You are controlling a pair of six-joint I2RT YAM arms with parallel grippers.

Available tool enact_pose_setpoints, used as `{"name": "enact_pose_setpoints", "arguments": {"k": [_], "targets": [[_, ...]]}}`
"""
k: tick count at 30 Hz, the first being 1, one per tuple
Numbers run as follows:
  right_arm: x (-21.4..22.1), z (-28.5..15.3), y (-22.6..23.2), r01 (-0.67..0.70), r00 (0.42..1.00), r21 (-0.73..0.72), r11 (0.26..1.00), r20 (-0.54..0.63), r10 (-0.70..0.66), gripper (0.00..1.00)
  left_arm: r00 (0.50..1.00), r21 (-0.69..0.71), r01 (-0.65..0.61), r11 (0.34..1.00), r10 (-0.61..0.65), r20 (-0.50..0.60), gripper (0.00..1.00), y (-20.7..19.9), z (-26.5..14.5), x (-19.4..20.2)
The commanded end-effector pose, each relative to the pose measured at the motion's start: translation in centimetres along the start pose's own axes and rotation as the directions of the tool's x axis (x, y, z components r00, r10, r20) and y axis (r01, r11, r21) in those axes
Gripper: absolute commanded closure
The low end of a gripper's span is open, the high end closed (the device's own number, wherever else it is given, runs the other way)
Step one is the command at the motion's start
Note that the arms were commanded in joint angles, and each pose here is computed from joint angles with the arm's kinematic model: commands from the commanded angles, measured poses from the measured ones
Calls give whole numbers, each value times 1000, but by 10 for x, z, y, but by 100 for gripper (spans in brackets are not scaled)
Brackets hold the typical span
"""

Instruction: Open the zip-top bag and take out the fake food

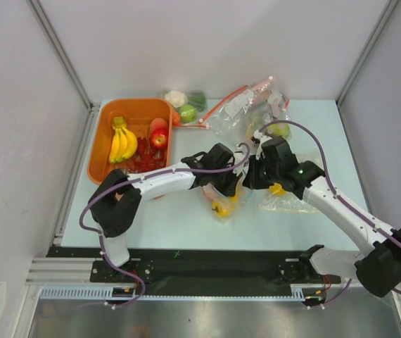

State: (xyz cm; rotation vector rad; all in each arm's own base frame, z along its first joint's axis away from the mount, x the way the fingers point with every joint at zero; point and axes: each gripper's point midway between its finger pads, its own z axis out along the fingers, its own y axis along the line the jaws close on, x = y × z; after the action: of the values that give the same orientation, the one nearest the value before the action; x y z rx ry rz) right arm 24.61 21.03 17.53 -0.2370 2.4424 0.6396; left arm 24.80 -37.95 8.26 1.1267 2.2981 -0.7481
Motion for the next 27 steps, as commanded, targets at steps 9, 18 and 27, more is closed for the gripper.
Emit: {"name": "enact_pose_setpoints", "arguments": {"k": [9, 18, 27], "targets": [[-8, -8, 6, -6, 999, -20, 1000, 37, 6, 100, 999, 17, 1, 1000, -2, 53, 100, -15, -31, -21], [-7, -12, 5, -5, 999, -18, 1000, 48, 6, 100, 997, -24, -55, 998, 53, -61, 52, -6, -24, 11], [-41, -14, 11, 35, 992, 1, 999, 124, -35, 100, 999, -113, -47, 992, 49, 15, 41, 3, -45, -3]]}}
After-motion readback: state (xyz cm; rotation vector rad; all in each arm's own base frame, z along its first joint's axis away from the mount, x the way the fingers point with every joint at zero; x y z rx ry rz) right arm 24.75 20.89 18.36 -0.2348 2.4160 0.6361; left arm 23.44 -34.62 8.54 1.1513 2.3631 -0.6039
